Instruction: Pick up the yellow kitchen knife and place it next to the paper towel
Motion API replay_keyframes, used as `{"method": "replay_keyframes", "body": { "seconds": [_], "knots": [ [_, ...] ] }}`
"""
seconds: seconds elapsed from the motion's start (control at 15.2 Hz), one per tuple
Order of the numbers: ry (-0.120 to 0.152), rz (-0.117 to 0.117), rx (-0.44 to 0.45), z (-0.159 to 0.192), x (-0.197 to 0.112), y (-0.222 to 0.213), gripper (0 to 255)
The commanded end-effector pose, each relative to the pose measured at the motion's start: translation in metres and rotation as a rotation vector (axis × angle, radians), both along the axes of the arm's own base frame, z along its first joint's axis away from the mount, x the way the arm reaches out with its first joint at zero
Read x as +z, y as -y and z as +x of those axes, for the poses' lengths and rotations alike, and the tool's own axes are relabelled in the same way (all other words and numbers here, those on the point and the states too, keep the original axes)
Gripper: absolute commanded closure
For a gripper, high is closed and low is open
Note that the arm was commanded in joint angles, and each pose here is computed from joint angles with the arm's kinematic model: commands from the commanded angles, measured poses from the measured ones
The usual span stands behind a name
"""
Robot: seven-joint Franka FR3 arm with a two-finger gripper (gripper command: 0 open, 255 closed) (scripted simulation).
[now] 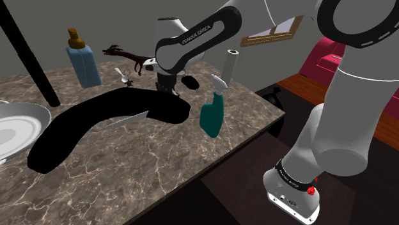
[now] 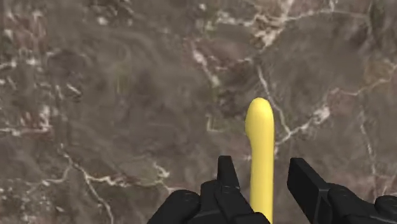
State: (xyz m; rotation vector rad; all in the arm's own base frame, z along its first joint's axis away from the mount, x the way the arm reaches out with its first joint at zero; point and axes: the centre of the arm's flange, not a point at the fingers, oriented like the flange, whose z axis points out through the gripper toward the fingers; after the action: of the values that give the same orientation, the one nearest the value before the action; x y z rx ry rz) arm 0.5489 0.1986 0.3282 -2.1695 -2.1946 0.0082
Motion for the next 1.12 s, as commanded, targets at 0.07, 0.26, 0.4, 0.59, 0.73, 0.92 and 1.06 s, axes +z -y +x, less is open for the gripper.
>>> {"method": "replay_keyframes", "body": {
  "seconds": [0.07, 0.26, 0.4, 0.59, 0.73, 0.92, 1.06],
  "knots": [
    [-0.006, 0.0, 0.004, -0.003, -0.003, -0.003, 255],
    [-0.006, 0.0, 0.004, -0.002, -0.002, -0.002, 255],
    [-0.006, 0.0, 0.004, -0.002, -0.002, -0.002, 255],
    [-0.006, 0.0, 0.004, -0.003, 0.006, -0.003, 255],
    [-0.006, 0.0, 0.004, -0.003, 0.017, -0.003, 255],
    [-0.006, 0.0, 0.004, -0.003, 0.033, -0.003, 255],
    [-0.006, 0.0, 0.004, -0.003, 0.043, -0.003, 255]
  ]
}}
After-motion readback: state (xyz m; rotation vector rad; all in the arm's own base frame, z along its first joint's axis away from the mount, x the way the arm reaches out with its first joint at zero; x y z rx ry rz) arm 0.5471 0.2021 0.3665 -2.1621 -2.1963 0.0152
